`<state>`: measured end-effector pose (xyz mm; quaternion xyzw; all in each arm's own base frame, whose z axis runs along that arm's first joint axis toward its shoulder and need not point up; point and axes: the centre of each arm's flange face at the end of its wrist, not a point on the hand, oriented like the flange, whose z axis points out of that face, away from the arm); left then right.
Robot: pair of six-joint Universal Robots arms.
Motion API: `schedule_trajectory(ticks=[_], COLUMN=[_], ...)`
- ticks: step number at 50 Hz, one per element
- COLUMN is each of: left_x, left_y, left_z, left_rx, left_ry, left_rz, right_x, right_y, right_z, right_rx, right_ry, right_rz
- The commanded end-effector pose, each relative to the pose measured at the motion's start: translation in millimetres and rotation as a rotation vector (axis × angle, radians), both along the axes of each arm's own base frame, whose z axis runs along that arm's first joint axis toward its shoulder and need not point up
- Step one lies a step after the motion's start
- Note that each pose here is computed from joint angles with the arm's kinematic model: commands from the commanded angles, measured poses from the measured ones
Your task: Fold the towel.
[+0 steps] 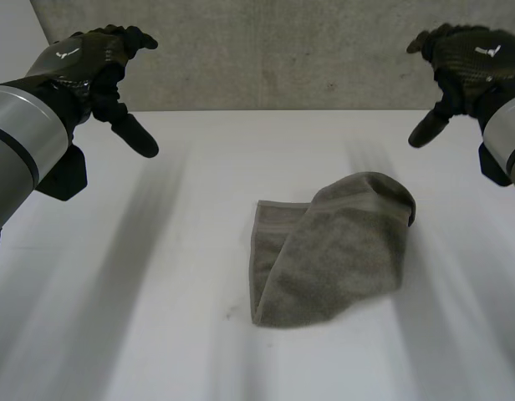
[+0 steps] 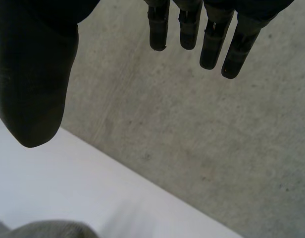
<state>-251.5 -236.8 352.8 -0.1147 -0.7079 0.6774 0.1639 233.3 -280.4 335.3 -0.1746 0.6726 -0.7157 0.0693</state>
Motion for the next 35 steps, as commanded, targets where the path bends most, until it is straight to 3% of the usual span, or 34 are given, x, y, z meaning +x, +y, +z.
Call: schedule_trajectory(ticks=[1, 13, 18, 19, 23, 26, 28, 35], left_x=[-1.8, -2.7, -16.2, -16.3, -36.2, -37.7, -39.6, -47.0], left_y=[4.8, 5.9, 18.9, 19.0, 38.8, 41.6, 44.2, 51.8], left_z=[3.3, 1.1, -11.3, -11.4, -61.4, -77.0, -115.2, -167.2], left_rx=[-0.012, -0.009, 0.042, 0.042, 0.19, 0.236, 0.345, 0.507], left_ry=[-0.011, -0.014, -0.027, -0.027, -0.108, -0.13, -0.182, -0.18], left_rz=[-0.012, -0.023, -0.082, -0.082, -0.167, -0.174, -0.18, -0.181], right_x=[-2.6, -1.0, 7.1, 14.2, 27.0, 42.8, 48.2, 76.9], right_y=[6.8, 8.3, 13.6, 15.3, 10.9, -2.4, -5.7, -5.0], right_z=[14.2, 11.8, 7.6, 2.2, -19.3, -46.2, -59.3, -113.5], right_rx=[0.013, 0.028, 0.03, 0.028, 0.048, 0.092, 0.131, 0.259], right_ry=[0.004, 0.018, 0.081, 0.146, 0.262, 0.372, 0.394, 0.496], right_rz=[-0.004, 0.022, 0.12, 0.202, 0.33, 0.427, 0.454, 0.595])
